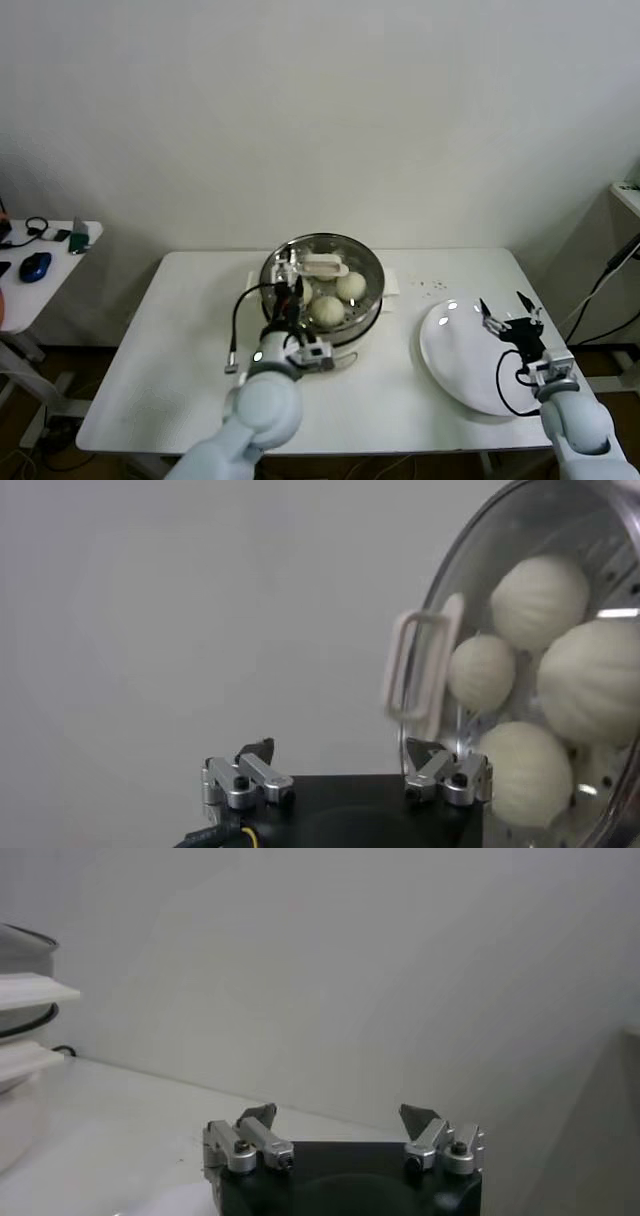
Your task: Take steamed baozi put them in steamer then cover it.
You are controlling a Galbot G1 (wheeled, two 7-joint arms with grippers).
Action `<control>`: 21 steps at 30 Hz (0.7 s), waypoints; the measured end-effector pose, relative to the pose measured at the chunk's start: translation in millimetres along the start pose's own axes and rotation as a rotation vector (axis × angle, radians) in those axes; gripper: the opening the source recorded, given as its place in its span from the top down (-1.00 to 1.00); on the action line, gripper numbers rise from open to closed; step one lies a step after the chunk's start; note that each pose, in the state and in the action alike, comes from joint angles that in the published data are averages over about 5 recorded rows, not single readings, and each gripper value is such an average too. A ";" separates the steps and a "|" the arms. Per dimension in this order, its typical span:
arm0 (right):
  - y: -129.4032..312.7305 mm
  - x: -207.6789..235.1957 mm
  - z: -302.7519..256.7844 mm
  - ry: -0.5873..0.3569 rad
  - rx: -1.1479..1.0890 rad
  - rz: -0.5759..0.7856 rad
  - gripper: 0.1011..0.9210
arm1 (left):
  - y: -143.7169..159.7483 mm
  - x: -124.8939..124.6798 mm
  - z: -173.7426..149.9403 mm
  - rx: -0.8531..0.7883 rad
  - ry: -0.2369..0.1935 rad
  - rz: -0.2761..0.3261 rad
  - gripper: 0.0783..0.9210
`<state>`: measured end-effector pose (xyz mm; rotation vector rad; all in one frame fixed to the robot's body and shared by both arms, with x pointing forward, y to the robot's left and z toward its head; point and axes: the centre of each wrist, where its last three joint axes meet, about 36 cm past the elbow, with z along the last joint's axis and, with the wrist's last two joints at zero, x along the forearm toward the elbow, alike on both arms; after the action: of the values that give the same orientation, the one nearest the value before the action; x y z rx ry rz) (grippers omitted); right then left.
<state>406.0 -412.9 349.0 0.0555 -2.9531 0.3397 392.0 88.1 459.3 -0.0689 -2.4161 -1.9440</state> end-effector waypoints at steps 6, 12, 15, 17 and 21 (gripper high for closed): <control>5.3 5.2 -2.0 -0.014 -0.012 -0.006 -0.76 | 12.8 12.8 30.9 0.183 0.060 -0.036 -0.77; 10.4 11.3 -3.7 -0.031 -0.025 -0.016 -0.76 | 10.2 25.2 77.7 0.391 0.181 -0.009 -0.77; 13.8 14.9 -2.9 -0.038 -0.030 -0.026 -0.76 | 3.1 33.5 102.5 0.509 0.200 0.018 -0.77; 16.6 17.7 -1.8 -0.043 -0.036 -0.034 -0.76 | -3.3 39.3 117.6 0.595 0.187 0.028 -0.77; 22.1 22.9 1.3 -0.053 -0.050 -0.046 -0.76 | -17.7 50.5 142.1 0.767 0.127 0.019 -0.77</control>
<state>382.0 -392.1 346.7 0.1274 -3.0057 0.2619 340.1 223.6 414.5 0.0548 -2.8510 -0.8659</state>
